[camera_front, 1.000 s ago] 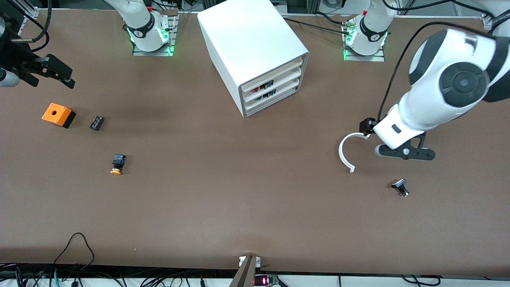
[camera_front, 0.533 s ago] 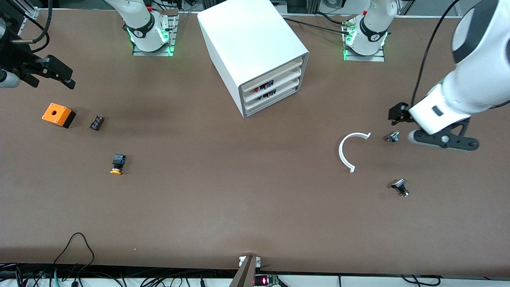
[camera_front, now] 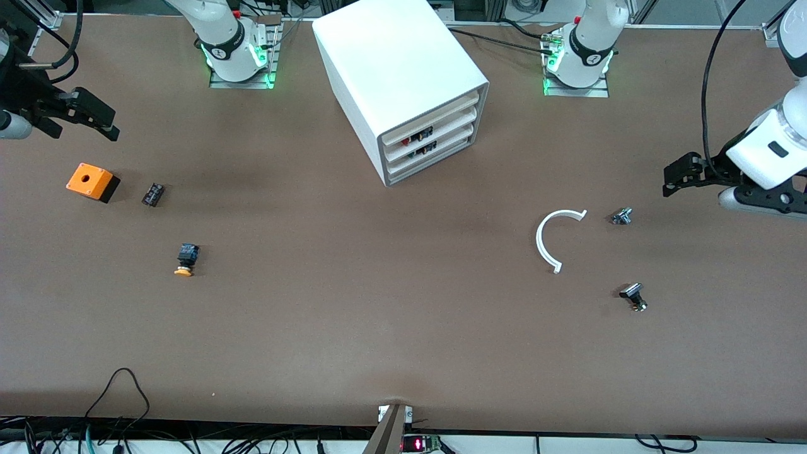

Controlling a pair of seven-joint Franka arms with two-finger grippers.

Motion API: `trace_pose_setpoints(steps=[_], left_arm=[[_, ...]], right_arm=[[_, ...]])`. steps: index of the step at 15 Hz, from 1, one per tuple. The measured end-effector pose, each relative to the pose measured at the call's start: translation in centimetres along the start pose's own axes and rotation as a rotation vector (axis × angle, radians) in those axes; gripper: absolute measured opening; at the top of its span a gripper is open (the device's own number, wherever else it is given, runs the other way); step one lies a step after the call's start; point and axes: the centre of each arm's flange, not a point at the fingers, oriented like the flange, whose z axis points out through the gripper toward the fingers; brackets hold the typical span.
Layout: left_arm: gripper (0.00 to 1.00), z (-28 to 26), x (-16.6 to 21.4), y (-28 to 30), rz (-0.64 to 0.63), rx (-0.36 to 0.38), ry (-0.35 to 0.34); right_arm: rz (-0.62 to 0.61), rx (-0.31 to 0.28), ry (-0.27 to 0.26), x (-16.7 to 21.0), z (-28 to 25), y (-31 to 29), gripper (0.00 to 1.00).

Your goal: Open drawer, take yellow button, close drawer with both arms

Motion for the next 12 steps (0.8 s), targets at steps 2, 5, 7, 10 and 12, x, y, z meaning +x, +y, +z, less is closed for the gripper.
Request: trace_pose_setpoints(steps=[2,5,7,10,12], left_arm=[[1.00,-0.6,-1.4,0.2,0.001,0.002,-0.001],[1.00,-1.0,-2.0,0.3,0.003,0.001,-0.008],[1.00,-0.8,-2.0,0.4,0.005,0.001,-0.012],[1.00,-0.7,-2.0,0.4,0.007,0.001,-0.014],[1.00,-0.7,-1.9,0.5,0.010,0.001,-0.014]], right_arm=[[0.000,0.000,0.000,0.0,0.0,0.0,1.00],[0.000,0.000,0.000,0.0,0.0,0.0,1.00],[0.000,0.000,0.000,0.0,0.0,0.0,1.00],[0.000,0.000,0.001,0.0,0.0,0.0,1.00],[0.000,0.000,0.001,0.0,0.0,0.0,1.00]])
